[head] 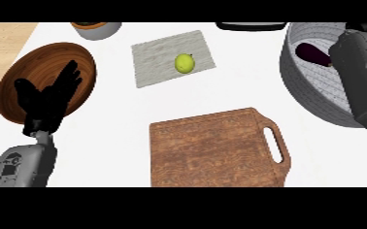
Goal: Pick the eggplant from the cutting board and place it in the basket
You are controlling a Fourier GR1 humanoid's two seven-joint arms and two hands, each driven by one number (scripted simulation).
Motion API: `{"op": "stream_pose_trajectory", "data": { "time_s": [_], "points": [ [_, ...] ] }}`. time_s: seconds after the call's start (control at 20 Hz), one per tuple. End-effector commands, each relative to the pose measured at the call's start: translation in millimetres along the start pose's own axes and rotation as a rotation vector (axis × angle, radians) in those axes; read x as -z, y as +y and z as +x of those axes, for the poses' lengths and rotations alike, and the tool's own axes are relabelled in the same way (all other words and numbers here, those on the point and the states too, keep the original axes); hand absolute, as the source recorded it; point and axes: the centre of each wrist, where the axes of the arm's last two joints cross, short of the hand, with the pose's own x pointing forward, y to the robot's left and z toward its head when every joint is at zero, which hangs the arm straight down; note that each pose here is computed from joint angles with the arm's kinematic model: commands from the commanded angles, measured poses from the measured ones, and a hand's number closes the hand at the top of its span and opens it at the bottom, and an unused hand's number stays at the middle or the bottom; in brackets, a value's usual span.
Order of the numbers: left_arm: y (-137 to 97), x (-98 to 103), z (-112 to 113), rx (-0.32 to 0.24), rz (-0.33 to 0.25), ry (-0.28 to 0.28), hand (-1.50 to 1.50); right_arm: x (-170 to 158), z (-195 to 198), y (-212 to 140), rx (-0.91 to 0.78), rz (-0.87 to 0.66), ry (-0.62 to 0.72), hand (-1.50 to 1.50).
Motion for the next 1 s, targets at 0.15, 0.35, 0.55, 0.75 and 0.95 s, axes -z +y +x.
{"op": "stream_pose_trajectory", "data": {
  "time_s": [0.15,0.35,0.55,0.75,0.95],
  "points": [
    [-4.3,5.3,-1.9,-0.012,0.006,0.015,0.0,17.7,-4.3,-14.2,0.227,-0.135,0.094,-1.5],
    [20.9,-9.0,-9.7,-0.009,0.022,0.029,0.0,32.2,-15.8,-27.4,0.365,-0.222,0.181,-1.5],
    [18.3,-12.3,-11.3,0.008,0.049,0.034,0.0,39.0,-33.5,-49.5,0.442,-0.231,0.204,-1.5],
    [31.0,-21.0,-18.6,-0.023,0.074,0.051,0.0,26.7,-50.6,-76.0,0.45,-0.153,0.206,-1.5],
    [35.6,-28.1,-24.0,-0.016,0.092,0.058,0.0,7.2,-96.4,-95.2,0.393,-0.052,0.186,-1.5]
  ]
}}
